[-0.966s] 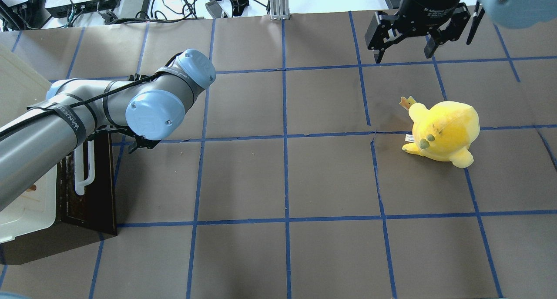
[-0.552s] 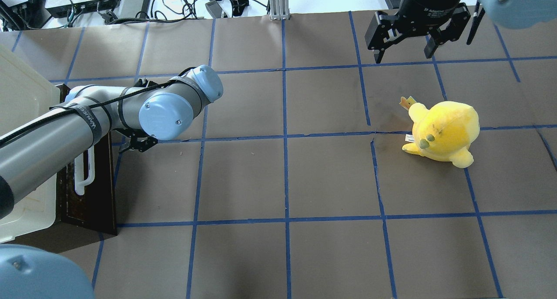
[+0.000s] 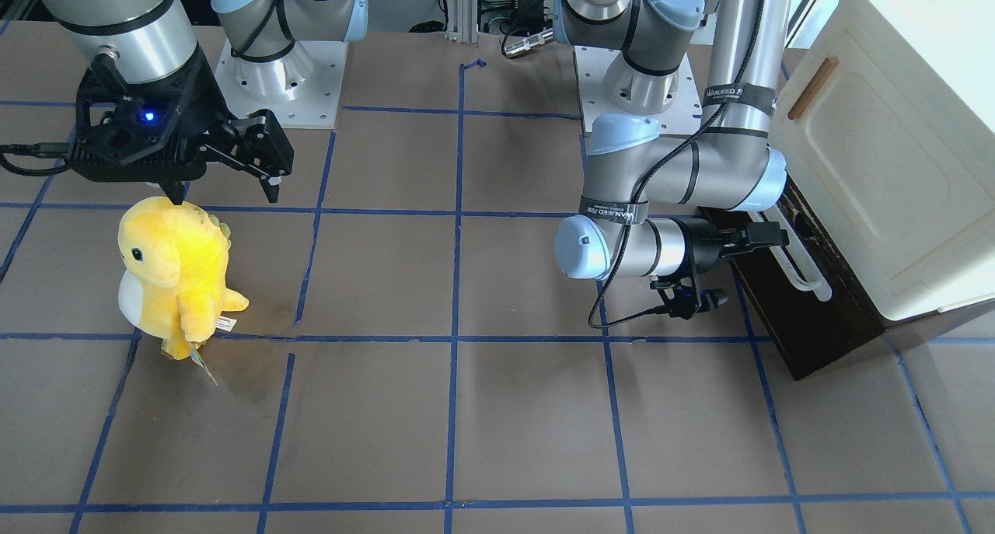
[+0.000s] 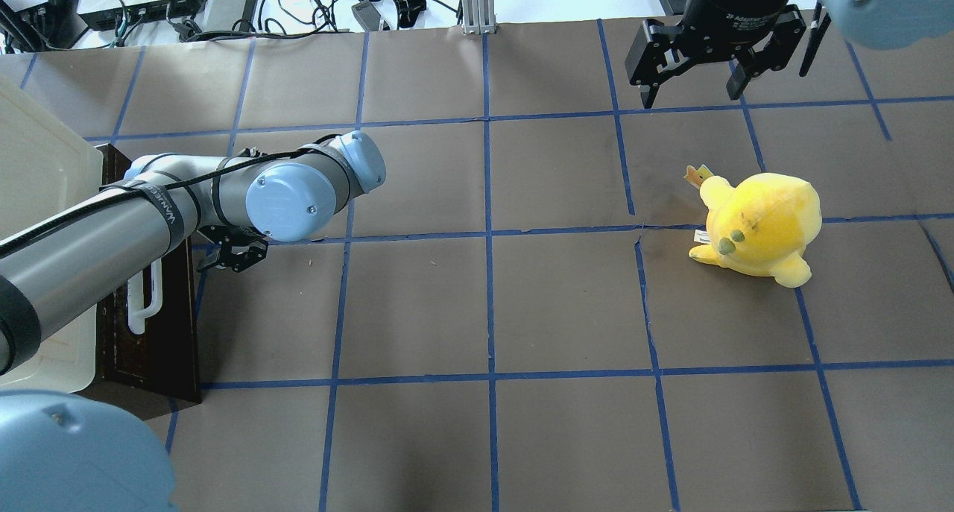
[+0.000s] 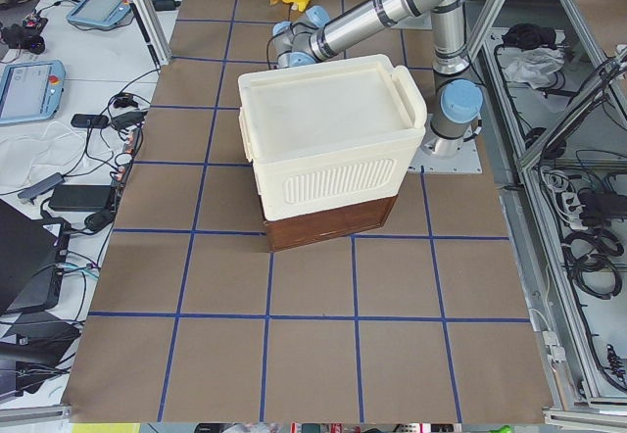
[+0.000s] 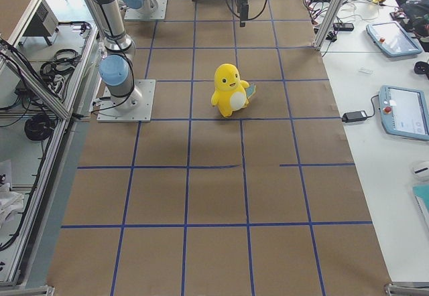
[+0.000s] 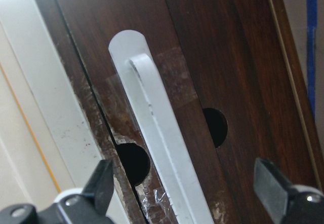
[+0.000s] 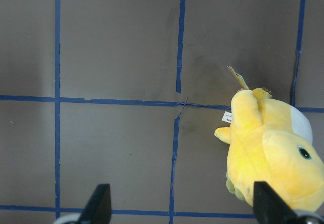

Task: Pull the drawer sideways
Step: 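Close the left gripper around the white bar handle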

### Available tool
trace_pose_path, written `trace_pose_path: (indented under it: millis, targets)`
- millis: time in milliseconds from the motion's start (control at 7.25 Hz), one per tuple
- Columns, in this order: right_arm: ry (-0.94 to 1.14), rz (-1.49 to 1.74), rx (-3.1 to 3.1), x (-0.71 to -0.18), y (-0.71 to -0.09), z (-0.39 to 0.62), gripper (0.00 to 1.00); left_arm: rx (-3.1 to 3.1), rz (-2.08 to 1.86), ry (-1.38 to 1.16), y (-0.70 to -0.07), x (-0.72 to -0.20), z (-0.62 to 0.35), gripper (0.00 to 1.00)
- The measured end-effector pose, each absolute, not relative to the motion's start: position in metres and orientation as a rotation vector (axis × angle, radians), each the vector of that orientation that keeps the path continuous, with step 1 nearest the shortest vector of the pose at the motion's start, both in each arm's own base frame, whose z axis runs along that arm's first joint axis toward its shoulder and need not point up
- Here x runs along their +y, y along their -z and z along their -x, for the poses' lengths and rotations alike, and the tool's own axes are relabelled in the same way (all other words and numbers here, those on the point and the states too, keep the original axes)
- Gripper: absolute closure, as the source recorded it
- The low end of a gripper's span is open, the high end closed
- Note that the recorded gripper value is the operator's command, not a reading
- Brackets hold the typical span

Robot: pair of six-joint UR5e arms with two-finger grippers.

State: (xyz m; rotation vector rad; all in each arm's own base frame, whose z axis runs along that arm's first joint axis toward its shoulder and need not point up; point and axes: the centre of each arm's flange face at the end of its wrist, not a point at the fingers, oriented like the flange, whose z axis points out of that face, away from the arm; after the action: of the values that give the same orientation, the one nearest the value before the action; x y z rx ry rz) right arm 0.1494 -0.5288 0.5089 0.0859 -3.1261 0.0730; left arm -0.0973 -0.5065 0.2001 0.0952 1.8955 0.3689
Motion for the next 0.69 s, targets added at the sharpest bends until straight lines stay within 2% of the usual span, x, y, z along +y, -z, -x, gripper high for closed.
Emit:
trace_pose_path:
  millis: [276, 552, 690]
  targets:
    - [-0.073, -0.086, -3.126, -0.5288, -0.5089, -0.1494, 0.00, 1.878, -0.102, -0.404, -0.1925, -0.5003, 0.0949, 0.01]
    - [-0.073, -0.086, -3.126, -0.5288, -0.5089, -0.1494, 0.00, 1.852, -0.114, -0.402, -0.1926, -0.4996, 0.0916, 0.16]
    - [-0.073, -0.086, -3.126, -0.5288, -0.5089, -0.1494, 0.00, 1.839, -0.116, -0.398, -0.1930, -0.5008, 0.0868, 0.18]
